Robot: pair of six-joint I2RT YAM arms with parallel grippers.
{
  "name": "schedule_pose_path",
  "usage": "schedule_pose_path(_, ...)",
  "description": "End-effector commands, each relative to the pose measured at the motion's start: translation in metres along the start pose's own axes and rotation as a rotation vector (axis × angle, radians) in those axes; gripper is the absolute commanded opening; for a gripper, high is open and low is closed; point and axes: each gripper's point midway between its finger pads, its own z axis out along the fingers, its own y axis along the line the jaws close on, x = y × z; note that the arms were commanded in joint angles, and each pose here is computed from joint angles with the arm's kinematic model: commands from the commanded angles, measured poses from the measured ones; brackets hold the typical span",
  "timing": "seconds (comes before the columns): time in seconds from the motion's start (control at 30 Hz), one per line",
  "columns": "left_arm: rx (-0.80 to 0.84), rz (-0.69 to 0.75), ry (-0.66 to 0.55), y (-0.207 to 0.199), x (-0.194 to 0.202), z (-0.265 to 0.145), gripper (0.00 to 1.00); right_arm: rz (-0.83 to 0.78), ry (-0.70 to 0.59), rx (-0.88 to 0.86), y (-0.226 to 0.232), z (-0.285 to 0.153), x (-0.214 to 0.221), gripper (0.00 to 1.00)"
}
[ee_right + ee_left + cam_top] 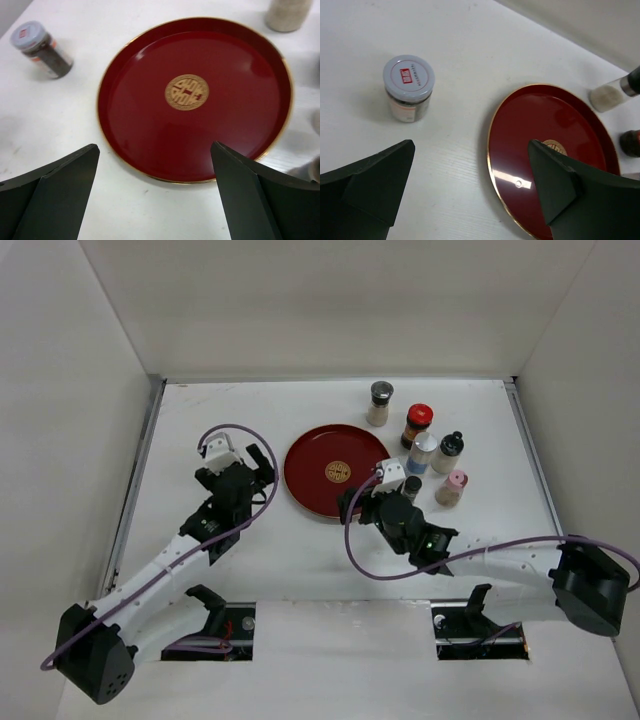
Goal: Organize the condiment bottles
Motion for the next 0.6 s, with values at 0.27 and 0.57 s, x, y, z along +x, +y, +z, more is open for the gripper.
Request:
schedule_pose_path(0.27,-0.155,0.009,-0.078,0.046,-0.017,-0.001,1.00,0.046,-0.002,-0.199,0.052,0.002,0.002,1.00)
schedule_pose_path(0.57,-0.231,0.066,-0.107,0.066,-0.035,0.015,0.95,0.081,0.015,-0.258,0.063,-0.007,0.002,0.14)
